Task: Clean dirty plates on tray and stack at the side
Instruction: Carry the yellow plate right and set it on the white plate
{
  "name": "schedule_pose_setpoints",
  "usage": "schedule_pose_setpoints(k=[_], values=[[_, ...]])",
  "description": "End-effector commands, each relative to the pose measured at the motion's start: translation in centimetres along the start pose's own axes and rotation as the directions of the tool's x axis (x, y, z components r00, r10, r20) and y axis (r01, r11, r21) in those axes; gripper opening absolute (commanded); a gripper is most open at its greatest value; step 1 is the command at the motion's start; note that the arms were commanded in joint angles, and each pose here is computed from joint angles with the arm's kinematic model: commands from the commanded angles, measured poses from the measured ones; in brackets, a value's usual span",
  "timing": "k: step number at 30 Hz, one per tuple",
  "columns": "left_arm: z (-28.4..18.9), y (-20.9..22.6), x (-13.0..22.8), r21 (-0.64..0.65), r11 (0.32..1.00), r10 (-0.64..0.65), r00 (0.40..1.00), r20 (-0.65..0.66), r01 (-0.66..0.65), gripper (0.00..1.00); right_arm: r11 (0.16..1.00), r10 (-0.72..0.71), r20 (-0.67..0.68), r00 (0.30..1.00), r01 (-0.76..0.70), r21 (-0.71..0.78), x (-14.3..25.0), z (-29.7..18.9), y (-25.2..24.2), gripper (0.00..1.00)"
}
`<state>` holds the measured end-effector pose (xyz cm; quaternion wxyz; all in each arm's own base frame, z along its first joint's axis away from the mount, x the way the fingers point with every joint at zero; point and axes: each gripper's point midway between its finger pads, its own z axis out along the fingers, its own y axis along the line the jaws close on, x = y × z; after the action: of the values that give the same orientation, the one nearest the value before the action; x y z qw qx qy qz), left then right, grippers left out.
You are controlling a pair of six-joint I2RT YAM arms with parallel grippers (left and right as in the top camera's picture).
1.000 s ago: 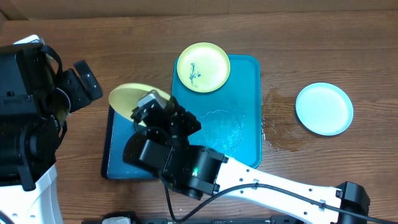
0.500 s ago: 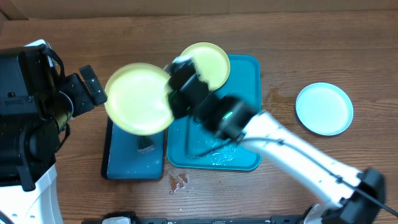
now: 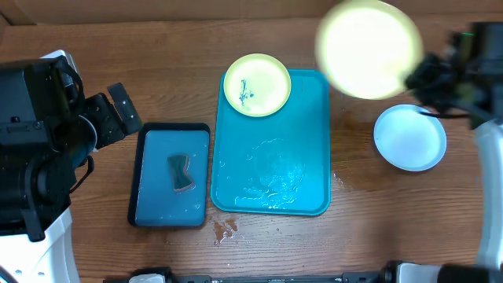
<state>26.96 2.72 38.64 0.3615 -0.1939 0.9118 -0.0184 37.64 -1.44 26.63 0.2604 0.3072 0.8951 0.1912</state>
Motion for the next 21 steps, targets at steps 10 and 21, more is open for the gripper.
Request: schedule_pose_setpoints(k=[10,21], values=[[-0.5,-0.3,-0.3,0.021,1.0,0.016,1.0,0.012,-0.016,1.0,0.81,0.44,-0.145,0.886,-0.321,0.491,2.3,7.4,-22.2,0.04],[-0.5,-0.5,-0.9,0.029,0.999,0.014,0.999,0.036,-0.015,1.0,0.916,0.316,-0.228,0.921,-0.234,0.324,1.6,9.0,-17.8,0.52]])
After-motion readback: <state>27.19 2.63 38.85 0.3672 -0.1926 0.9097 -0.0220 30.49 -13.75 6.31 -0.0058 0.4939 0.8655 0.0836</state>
